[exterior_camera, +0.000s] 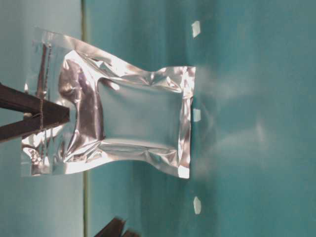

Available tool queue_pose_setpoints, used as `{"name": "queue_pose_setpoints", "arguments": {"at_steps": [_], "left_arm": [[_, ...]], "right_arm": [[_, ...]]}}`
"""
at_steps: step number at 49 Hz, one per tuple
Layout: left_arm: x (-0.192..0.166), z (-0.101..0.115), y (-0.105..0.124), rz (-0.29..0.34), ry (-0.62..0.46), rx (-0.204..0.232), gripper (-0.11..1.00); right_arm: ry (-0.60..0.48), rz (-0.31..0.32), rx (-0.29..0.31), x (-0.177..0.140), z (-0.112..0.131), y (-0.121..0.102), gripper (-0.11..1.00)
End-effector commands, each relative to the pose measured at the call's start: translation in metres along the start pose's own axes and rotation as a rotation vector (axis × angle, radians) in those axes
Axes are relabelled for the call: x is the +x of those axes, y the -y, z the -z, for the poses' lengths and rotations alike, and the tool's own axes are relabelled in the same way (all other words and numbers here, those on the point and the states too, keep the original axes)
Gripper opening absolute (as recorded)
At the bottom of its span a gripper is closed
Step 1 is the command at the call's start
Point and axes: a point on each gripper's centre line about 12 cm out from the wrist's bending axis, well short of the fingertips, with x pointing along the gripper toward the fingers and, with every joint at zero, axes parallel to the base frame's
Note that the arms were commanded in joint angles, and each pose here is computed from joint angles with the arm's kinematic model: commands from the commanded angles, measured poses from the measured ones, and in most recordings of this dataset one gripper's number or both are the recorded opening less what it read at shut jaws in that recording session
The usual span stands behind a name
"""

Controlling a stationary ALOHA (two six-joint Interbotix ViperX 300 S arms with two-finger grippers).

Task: Hand over the silver zip bag and make it stand upright.
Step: 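Open the left gripper and move it toward the bag's bottom edge, then close the left gripper on the bag's lower edge below the right gripper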

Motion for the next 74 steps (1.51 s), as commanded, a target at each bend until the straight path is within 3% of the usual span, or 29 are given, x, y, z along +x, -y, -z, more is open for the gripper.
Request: {"name": "queue_pose_setpoints", "arguments": {"at_steps": [1,37,74], "left_arm": [[0.015,-0.004,0.0,0.006,0.024,0.005,0.9],[0.092,-0.009,-0.003,0.006,0.064,0.031,0.9],[0.118,-0.007,-0.007,-0.001,0.066,0.028,0.89]], "right_arm": [[0.023,0.003,0.007,-0.009,0.0,-0.001,0.0],[0.018,0.003,0.005,-0.007,0.001,-0.001,-0.01],[0.017,0.003,0.005,-0.007,0.001,-0.001,-0.01]]}}
